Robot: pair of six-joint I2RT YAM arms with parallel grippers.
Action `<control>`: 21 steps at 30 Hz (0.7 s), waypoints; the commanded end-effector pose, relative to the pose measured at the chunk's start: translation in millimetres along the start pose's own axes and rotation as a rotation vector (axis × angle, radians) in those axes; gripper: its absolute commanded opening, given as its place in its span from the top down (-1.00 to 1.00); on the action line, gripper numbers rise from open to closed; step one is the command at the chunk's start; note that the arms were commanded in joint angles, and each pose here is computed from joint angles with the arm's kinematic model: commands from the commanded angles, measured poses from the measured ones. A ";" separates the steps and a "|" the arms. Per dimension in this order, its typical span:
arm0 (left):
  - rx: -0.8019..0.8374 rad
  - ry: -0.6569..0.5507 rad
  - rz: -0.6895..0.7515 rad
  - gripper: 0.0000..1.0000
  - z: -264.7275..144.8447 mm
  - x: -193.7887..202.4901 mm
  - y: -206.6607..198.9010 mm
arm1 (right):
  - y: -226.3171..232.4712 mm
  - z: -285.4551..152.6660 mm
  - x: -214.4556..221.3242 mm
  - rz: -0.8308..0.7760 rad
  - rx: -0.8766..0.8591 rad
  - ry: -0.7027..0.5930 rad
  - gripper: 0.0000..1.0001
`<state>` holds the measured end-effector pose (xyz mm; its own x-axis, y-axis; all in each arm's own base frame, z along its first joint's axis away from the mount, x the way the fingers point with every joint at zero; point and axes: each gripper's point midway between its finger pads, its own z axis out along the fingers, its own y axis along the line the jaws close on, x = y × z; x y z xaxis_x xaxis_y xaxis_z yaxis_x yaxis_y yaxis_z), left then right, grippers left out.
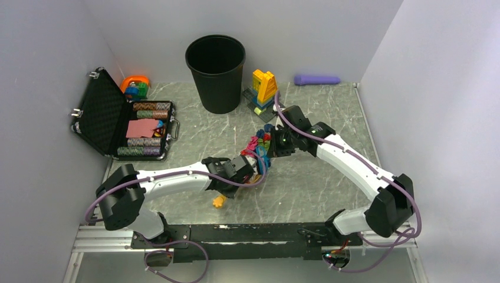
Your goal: Sweep away the paper scraps from the table
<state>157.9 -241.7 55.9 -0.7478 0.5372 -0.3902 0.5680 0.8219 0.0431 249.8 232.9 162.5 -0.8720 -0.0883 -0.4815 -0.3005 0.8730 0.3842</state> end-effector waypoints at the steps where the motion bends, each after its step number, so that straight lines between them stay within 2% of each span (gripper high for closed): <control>1: -0.002 -0.061 -0.034 1.00 -5.4 -10.9 -1.2 | -3.4 -30.8 -15.1 -0.017 0.054 -0.077 1.00; 6: -0.005 -0.074 -0.047 1.00 -9.0 -13.2 -0.4 | -18.8 -51.6 -25.0 0.001 0.136 -0.163 1.00; 12: -0.047 -0.068 -0.066 1.00 -23.6 -21.1 7.1 | -52.4 -74.1 -36.9 0.106 0.301 -0.294 1.00; 21: -0.005 -0.094 -0.093 1.00 -68.2 -47.7 10.3 | -72.4 -109.7 -46.6 0.150 0.379 -0.446 1.00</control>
<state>170.0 -242.7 98.2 -0.7714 0.4699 -0.4291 0.5016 0.8639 0.0443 265.1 141.0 229.7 -0.6877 0.1415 -0.7121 -0.0321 0.9739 0.2245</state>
